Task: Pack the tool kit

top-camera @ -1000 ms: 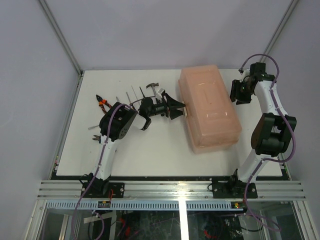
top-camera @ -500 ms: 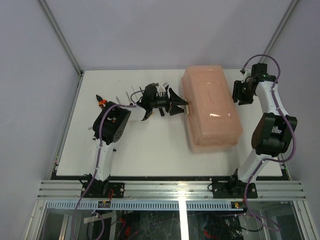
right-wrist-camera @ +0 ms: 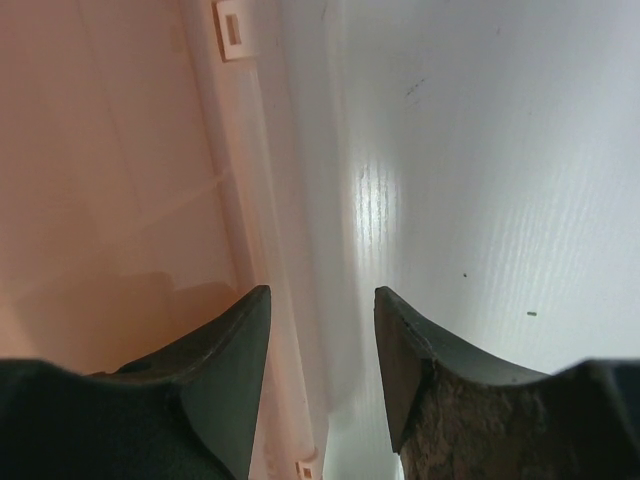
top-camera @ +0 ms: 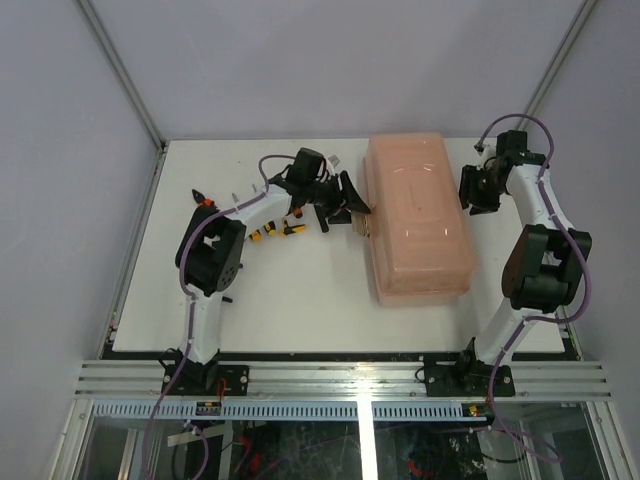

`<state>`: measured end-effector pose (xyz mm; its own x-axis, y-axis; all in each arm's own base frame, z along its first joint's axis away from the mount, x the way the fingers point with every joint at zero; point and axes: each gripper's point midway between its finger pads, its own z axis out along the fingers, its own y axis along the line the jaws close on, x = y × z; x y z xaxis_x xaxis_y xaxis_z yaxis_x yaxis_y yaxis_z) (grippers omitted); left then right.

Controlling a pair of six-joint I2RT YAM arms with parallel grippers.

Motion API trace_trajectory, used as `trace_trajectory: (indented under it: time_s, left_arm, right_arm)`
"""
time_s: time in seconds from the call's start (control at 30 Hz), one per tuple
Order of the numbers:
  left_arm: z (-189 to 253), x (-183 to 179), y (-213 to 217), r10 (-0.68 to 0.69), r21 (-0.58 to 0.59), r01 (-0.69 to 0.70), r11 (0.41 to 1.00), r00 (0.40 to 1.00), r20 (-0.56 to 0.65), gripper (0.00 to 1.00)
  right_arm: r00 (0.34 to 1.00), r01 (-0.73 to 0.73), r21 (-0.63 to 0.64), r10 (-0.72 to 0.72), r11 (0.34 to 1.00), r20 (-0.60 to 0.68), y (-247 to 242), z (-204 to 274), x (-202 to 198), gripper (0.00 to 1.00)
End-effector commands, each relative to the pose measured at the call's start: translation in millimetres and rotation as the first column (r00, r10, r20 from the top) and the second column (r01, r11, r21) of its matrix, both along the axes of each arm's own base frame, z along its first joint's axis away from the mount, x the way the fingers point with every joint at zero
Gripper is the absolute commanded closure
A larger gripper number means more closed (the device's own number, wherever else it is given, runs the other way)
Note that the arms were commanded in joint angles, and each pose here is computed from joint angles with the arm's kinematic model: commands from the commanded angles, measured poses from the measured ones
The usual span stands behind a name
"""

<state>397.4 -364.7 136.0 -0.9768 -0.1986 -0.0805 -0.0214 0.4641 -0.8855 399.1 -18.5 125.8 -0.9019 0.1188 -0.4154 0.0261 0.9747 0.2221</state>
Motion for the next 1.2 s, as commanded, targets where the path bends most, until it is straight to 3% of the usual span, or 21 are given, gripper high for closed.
trace_trajectory:
  time_s: [0.0, 0.23, 0.6, 0.9, 1.17]
  left_arm:
    - [-7, -19, 5, -0.065, 0.171, 0.061, 0.983, 0.998, 0.015, 1.00]
    - [10, -20, 19, -0.072, 0.184, 0.066, 0.981, 0.997, 0.027, 1.00]
    - [4, -20, 45, -0.077, 0.214, 0.061, 0.975, 0.995, 0.064, 1.00]
    - [96, -4, 31, -0.129, 0.083, 0.111, 0.990, 0.953, 0.273, 1.00]
    - [149, -8, 21, -0.146, -0.001, 0.155, 0.988, 0.927, 0.344, 1.00]
  right_arm:
    - [1.000, -0.025, 0.071, 0.024, 0.997, 0.018, 25, 10, -5, 0.47]
    - [0.997, -0.020, 0.056, 0.016, 0.998, 0.071, 23, 26, -6, 0.46]
    - [0.943, -0.011, 0.054, -0.008, 0.998, 0.334, 27, 162, 2, 0.41]
    - [0.931, -0.051, 0.071, 0.022, 0.996, 0.365, 57, 187, -20, 0.40]
    - [0.928, -0.104, 0.098, 0.061, 0.990, 0.367, 83, 193, -29, 0.40]
